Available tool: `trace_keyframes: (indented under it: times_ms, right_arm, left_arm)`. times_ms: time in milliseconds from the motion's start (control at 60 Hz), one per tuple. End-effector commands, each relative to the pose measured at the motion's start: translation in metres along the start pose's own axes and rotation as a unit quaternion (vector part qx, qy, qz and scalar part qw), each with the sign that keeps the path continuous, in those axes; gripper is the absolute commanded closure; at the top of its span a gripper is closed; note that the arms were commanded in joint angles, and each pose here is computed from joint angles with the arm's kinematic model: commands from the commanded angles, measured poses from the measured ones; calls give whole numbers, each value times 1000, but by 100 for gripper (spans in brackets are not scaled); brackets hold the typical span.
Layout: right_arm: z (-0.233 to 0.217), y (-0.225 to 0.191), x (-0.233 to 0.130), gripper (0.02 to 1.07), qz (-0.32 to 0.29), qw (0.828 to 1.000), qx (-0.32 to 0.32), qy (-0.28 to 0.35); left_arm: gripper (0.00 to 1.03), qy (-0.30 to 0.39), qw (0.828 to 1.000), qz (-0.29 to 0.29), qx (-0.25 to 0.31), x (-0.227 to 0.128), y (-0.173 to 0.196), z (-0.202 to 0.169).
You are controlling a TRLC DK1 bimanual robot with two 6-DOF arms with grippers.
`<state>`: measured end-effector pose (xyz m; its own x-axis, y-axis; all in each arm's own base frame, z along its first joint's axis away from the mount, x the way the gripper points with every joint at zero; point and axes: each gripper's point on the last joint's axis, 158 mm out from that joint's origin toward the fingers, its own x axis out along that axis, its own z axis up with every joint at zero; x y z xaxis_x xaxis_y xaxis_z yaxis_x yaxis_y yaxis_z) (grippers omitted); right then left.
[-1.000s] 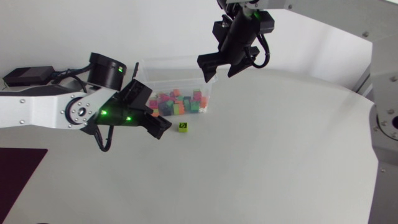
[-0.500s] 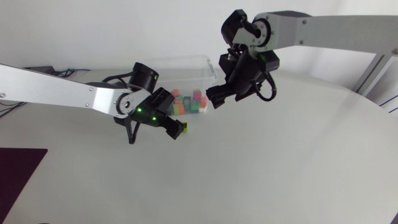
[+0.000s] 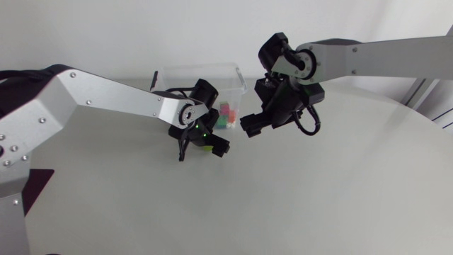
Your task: Place the duplo bricks in the container
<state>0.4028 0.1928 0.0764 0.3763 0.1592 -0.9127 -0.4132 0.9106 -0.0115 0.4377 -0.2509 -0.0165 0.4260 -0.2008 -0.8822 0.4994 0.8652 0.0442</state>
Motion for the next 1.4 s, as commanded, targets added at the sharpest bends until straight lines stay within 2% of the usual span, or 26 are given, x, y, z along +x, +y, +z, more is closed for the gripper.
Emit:
trace_keyframes:
  times_ms: [0,83,217,367,533,650,667,750,1067,1283,1383]
  right_arm:
    - [-9,-5,0,6,-4,1000,12,0]
    - [-15,-9,3,6,-6,1000,16,1]
    - [-20,-12,3,6,-7,1000,18,-1]
    - [-22,-14,-1,6,-8,1000,18,-7]
    - [-29,-15,-1,6,-12,1000,18,-6]
    - [-36,-16,0,6,-14,1000,15,-4]
    - [-36,-16,-1,6,-15,1000,15,-4]
    - [-40,-18,-2,6,-16,1000,16,-5]
    - [-47,-19,-9,6,-20,1000,10,-9]
    - [-56,-16,-11,6,-18,1000,-2,-9]
    - [-63,-14,-10,6,-16,1000,-12,-9]
  left_arm:
    - [11,5,999,6,-40,9,0,5]
    - [17,10,998,17,-62,13,3,5]
    - [18,14,997,23,-77,17,6,6]
    - [31,26,995,25,-90,24,4,-1]
    - [50,28,994,28,-104,29,5,-1]
    - [73,32,993,28,-107,31,2,-3]
    - [80,32,993,27,-108,31,0,-3]
    - [90,32,992,29,-115,31,0,-4]
    - [91,48,992,32,-112,7,3,-17]
    - [91,3,997,24,-78,-68,9,1]
    - [91,-38,998,6,-58,-108,7,18]
